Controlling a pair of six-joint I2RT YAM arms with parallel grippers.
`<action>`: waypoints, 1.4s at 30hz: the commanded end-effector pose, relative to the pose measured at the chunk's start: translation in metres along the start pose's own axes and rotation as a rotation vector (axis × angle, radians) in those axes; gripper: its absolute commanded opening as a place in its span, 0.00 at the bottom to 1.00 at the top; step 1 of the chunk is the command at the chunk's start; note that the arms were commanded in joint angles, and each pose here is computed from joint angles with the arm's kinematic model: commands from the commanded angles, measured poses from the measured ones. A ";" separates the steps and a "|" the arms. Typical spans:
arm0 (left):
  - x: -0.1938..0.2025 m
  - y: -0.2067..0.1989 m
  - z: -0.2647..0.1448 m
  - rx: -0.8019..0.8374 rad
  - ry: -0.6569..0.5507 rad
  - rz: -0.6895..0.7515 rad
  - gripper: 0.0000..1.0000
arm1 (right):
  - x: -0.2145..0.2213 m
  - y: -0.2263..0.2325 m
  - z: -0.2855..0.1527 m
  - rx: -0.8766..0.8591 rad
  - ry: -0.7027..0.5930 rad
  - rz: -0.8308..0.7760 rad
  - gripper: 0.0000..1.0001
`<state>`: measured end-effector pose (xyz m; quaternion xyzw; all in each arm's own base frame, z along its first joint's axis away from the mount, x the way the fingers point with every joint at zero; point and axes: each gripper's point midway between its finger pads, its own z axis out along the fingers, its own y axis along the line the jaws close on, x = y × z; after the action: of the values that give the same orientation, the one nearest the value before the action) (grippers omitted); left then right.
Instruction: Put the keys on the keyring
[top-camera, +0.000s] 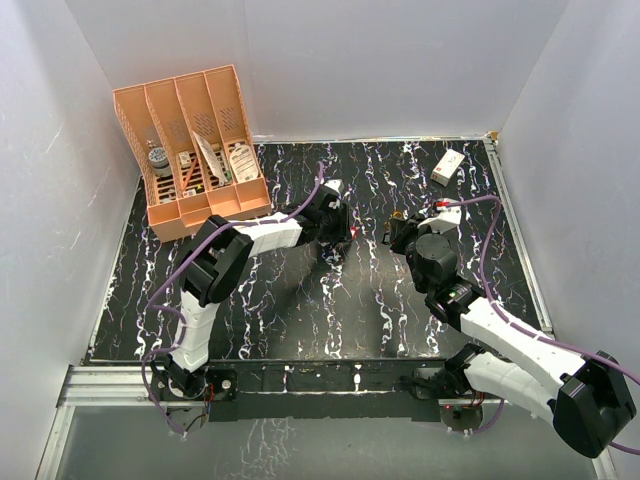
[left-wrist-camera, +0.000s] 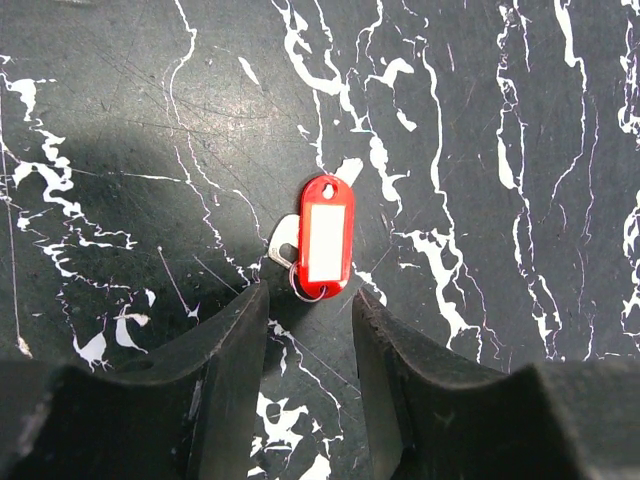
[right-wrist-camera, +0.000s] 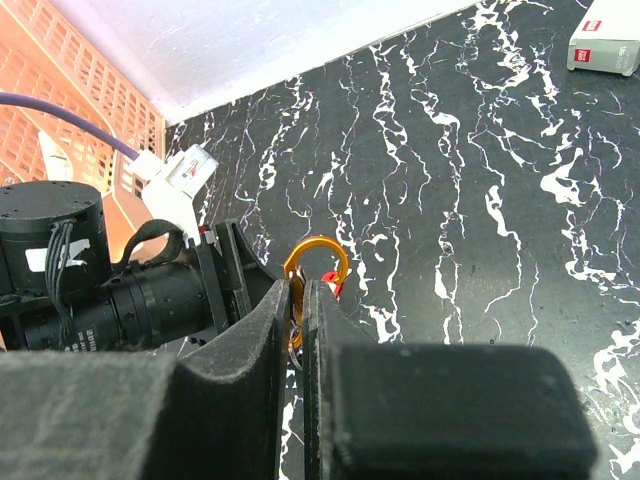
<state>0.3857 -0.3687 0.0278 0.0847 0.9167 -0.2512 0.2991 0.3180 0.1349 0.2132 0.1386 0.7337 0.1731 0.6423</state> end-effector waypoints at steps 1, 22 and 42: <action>0.003 0.005 0.006 -0.007 0.017 -0.020 0.37 | -0.020 0.003 -0.001 0.001 -0.056 0.015 0.00; 0.007 0.009 0.015 -0.007 0.024 -0.045 0.18 | -0.019 0.000 -0.001 0.008 -0.056 0.011 0.00; -0.016 0.001 -0.013 0.018 -0.060 -0.049 0.00 | -0.013 0.002 0.003 -0.003 -0.037 0.001 0.00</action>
<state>0.3973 -0.3696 0.0208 0.0587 0.9102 -0.2692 0.3092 0.3195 0.1311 0.2128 0.1393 0.7338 0.1668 0.6437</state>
